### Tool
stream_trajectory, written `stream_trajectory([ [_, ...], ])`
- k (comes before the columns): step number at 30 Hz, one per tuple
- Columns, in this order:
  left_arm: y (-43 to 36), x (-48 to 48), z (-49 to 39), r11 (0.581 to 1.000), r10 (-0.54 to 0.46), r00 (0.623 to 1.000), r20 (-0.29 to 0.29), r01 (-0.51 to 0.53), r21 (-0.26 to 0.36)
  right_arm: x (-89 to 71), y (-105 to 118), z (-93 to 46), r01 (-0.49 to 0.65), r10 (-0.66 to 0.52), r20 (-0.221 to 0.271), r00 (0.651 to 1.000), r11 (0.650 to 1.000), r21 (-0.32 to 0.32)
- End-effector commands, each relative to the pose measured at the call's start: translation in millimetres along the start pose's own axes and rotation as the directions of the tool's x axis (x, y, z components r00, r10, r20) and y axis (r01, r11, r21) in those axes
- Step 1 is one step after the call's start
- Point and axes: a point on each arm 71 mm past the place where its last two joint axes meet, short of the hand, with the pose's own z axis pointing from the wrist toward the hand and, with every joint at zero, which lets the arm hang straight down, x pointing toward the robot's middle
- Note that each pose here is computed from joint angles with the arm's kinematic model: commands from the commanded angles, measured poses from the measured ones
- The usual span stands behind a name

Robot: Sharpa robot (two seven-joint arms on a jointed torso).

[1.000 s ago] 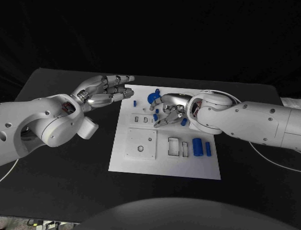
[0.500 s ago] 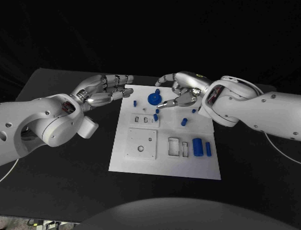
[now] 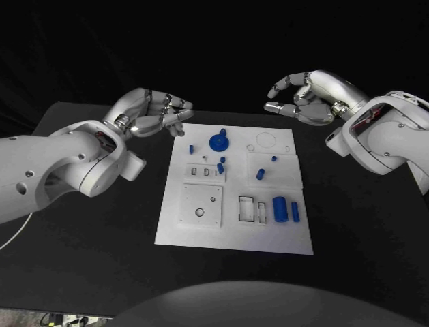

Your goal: Assemble the parts on the task board

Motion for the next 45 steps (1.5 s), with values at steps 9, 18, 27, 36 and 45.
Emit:
stream_trajectory([
  [9, -16.4, 14.1, 49.0, 0.818, 0.400, 0.834, -0.381, -0.512, -0.262, 9.5, -24, -12.9, -0.089, 0.106, -0.098, 0.990, 0.983, 0.160],
  [18, -13.4, 47.3, 75.0, 0.607, 0.388, 0.626, -0.676, -0.726, -0.324, 19.7, -42, -22.7, -0.155, 0.189, -0.121, 0.975, 0.957, 0.245],
  [27, -13.5, 61.4, 100.4, 0.522, 0.393, 0.542, -0.743, -0.796, -0.305, 23.3, -45, -25.7, -0.167, 0.205, -0.130, 0.970, 0.952, 0.257],
  [36, -5.9, 65.9, 111.7, 0.505, 0.361, 0.544, -0.758, -0.797, -0.331, 27.6, -46, -25.2, -0.157, 0.208, -0.166, 0.964, 0.947, 0.280],
  [45, 1.5, 78.9, 114.0, 0.503, 0.336, 0.534, -0.776, -0.798, -0.332, 31.7, -44, -24.0, -0.144, 0.199, -0.181, 0.963, 0.950, 0.275],
])
